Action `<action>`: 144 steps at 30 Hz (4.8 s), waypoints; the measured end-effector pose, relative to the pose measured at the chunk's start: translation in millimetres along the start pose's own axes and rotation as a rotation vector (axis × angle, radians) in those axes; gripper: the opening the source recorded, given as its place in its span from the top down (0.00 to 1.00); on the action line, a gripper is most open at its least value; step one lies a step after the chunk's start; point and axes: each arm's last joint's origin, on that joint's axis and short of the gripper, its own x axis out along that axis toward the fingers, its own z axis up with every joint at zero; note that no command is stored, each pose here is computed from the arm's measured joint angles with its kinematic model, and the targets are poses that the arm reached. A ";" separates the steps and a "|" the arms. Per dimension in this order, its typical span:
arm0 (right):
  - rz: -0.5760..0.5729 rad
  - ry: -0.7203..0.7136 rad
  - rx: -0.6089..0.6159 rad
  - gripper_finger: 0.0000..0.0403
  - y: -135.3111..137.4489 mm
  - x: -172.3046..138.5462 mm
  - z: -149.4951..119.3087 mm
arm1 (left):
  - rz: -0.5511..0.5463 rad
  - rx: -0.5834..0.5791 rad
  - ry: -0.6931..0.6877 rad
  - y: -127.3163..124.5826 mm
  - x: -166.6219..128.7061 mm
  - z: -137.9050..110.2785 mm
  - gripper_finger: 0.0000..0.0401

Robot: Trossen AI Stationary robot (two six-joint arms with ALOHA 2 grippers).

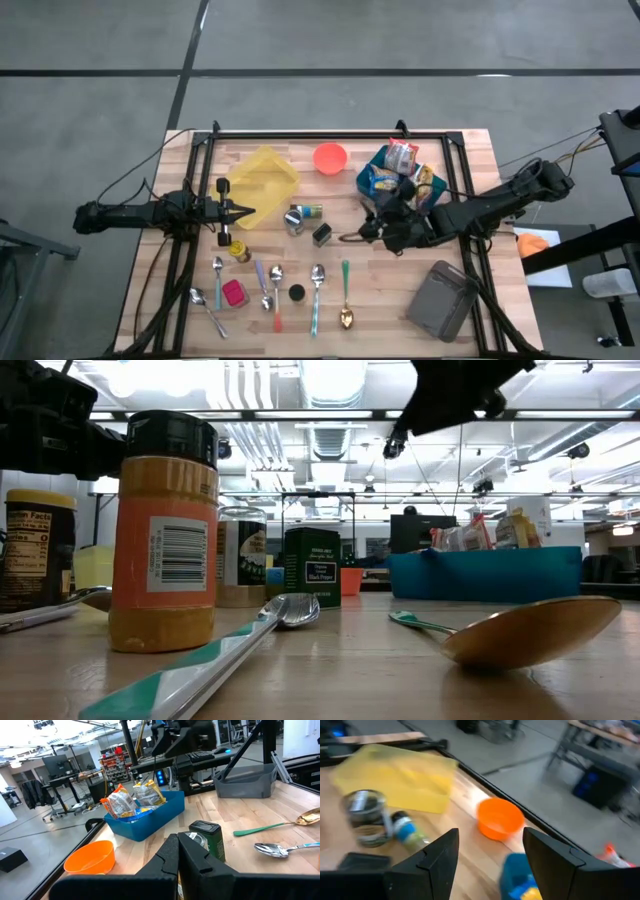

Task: Pick & Place Food Item
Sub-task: Put the black seasoning can into the black bin

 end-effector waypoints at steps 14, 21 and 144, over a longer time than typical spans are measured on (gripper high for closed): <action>0.437 -0.225 -0.135 0.46 -5.4 -3.5 -12.8 | 0.000 0.000 0.000 0.0 0.0 0.0 1.00; 0.580 -0.340 -0.130 0.46 -41.0 -19.3 -37.4 | 0.000 0.000 0.000 0.0 0.0 0.0 1.00; 0.627 -0.614 -0.016 0.46 -141.3 -52.0 -126.4 | 0.000 0.000 0.000 0.0 0.0 0.0 1.00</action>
